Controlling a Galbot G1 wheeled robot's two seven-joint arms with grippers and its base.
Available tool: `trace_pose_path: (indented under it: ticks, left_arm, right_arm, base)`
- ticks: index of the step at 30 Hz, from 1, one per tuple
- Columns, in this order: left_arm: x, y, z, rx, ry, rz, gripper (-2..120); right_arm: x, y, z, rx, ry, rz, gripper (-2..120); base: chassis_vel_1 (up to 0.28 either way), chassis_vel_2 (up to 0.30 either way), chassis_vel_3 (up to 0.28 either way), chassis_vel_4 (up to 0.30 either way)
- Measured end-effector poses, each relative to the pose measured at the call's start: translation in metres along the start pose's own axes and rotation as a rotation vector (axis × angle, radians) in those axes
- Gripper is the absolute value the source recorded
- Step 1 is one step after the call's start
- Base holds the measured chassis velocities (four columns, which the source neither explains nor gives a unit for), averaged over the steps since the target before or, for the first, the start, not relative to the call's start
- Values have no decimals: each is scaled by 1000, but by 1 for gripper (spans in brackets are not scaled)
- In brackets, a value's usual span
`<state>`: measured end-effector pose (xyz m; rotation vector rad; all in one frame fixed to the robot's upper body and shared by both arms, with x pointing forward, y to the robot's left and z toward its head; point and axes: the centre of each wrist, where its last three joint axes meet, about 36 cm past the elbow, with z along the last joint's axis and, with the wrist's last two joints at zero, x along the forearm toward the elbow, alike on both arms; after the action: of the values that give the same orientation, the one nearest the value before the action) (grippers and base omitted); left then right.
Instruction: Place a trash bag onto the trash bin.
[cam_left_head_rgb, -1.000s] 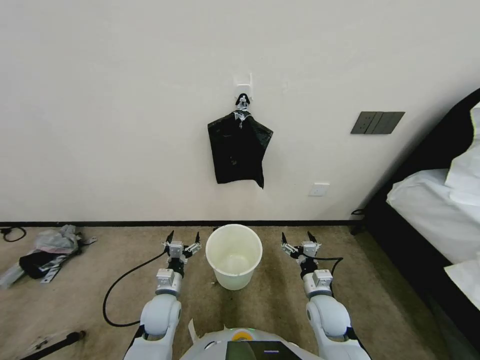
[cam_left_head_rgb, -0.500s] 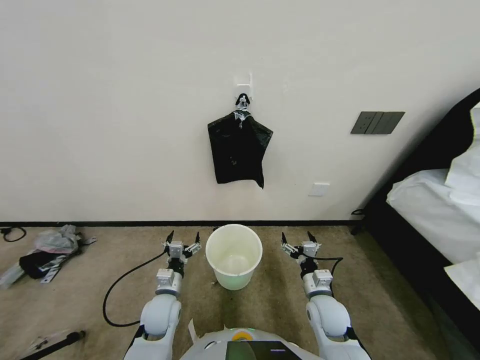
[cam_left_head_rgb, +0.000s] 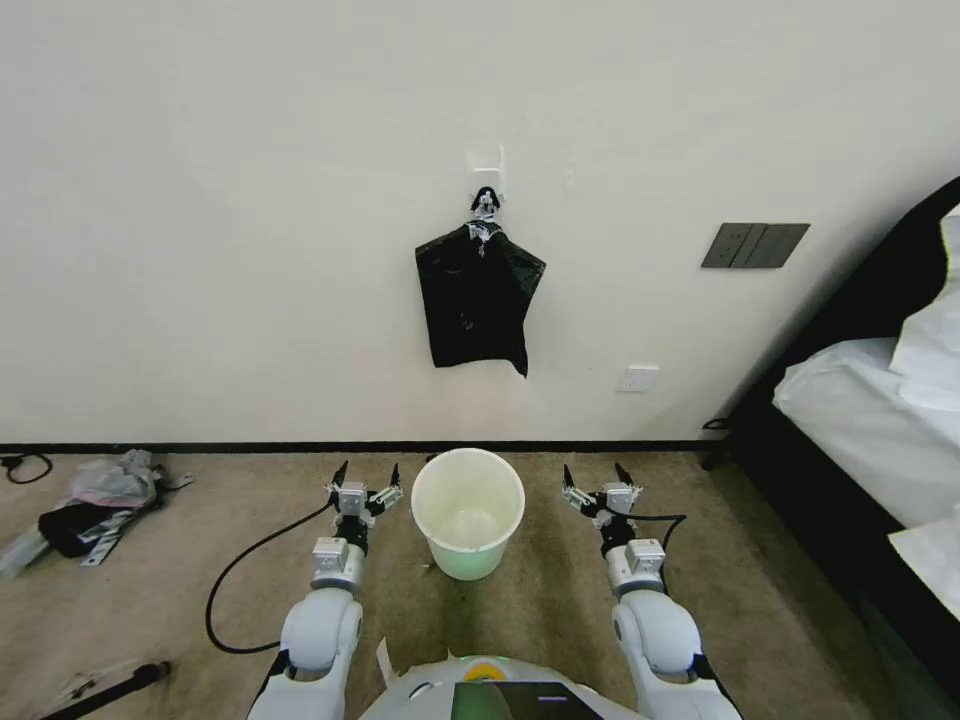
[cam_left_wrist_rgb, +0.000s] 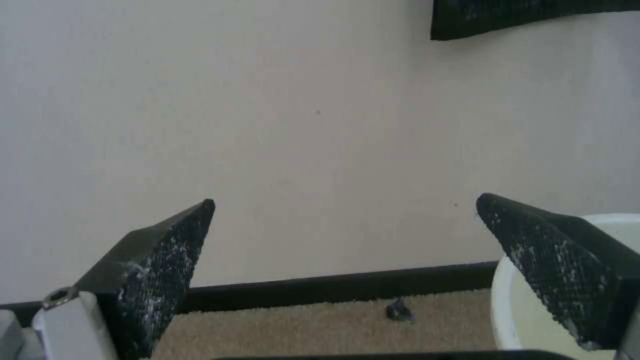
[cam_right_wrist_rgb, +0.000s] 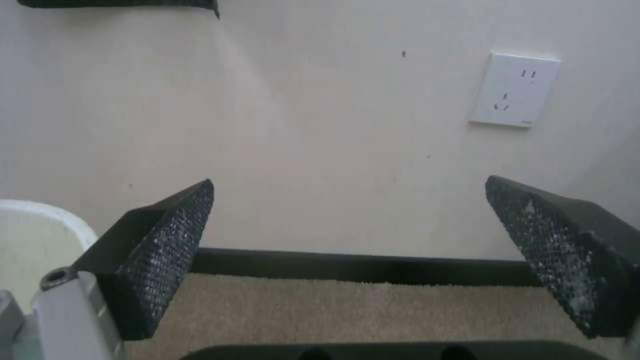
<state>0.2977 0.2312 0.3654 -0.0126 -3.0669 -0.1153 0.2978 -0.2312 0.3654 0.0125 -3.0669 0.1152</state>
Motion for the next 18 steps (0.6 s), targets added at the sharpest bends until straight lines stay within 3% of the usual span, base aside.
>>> trace_pose_path:
  ticks: [6, 9, 12, 14, 18]
  left_arm:
    - [3, -3, -3, 0, -9, 1, 100]
    - [35, -32, -33, 42, -123, 15, 100]
    - [47, -41, -45, 67, -164, 16, 100]
    - [51, -32, -57, 25, -217, 3, 100]
    - [53, -21, -62, -5, -238, -16, 100]
  right_arm:
    - [1, 1, -3, 1, -12, 0, 100]
    - [17, 11, -37, -4, -152, 0, 100]
    - [29, 18, -60, -23, -245, -2, 100]
    - [34, 20, -70, -32, -284, 0, 100]
    - [43, 17, -83, -61, -325, 0, 100]
  base:
    - [0, 0, 0, 0]
    - [0, 0, 0, 0]
    - [0, 0, 0, 0]
    - [0, 0, 0, 0]
    - [0, 0, 0, 0]
